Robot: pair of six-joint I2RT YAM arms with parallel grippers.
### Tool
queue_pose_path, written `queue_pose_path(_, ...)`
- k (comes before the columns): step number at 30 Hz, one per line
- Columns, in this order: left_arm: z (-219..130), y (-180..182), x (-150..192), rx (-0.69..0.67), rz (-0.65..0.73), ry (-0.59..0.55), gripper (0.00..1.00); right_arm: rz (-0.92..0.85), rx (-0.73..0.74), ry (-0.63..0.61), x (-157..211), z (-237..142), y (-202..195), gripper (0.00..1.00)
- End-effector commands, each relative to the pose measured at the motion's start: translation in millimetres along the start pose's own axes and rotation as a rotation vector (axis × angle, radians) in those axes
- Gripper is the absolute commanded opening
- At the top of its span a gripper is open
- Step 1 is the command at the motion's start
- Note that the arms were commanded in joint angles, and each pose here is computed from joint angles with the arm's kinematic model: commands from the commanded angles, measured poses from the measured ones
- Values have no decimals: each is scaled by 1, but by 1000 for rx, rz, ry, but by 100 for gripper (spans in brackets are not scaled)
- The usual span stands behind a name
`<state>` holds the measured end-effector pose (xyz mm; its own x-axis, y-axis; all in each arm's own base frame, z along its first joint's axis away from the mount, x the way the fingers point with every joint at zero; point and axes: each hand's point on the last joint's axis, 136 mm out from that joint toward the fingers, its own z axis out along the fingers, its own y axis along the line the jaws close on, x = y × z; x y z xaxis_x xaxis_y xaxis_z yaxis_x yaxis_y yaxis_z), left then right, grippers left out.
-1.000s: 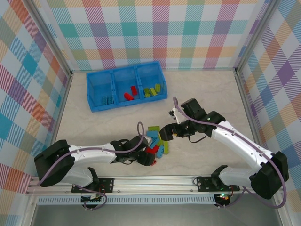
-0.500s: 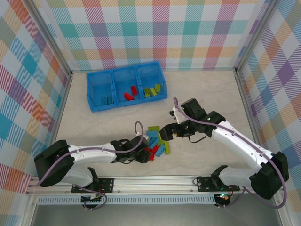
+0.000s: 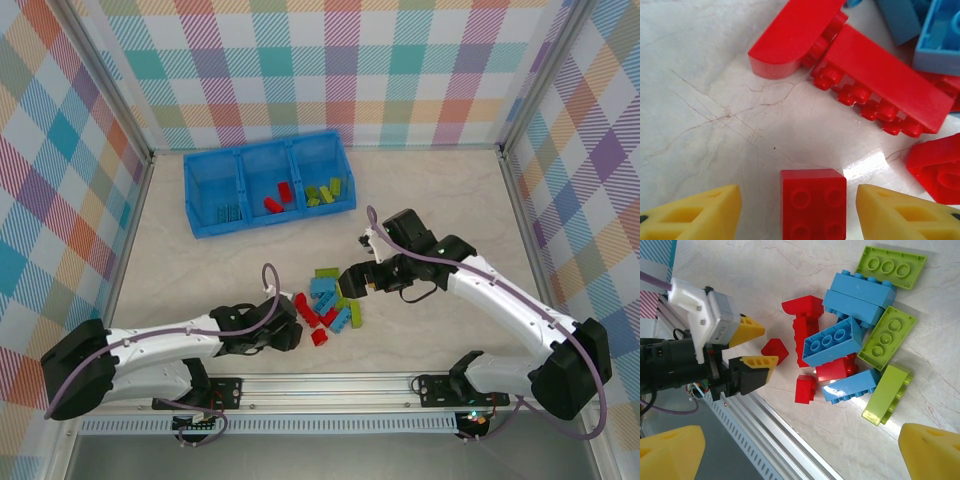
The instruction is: Sort the legos into containers by color
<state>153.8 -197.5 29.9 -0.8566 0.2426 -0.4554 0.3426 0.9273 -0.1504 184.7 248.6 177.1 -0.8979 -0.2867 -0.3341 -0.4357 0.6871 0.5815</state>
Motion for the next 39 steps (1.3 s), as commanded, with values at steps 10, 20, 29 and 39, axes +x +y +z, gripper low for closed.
queue_pose_path(10, 14, -3, 0, -23, -13, 58, 28, -9, -49, 90, 20, 2, 13, 100)
queue_pose_path(20, -72, 71, -182, -83, -361, -356, 25, -96, 0, -116, -15, -7, 25, 100)
queue_pose_path(29, -31, 114, -333, -236, -335, -440, 30, -119, 78, -244, -41, -18, 19, 100)
queue_pose_path(39, 5, 146, -373, -274, -399, -397, 52, 21, 185, -323, -43, -16, -11, 100)
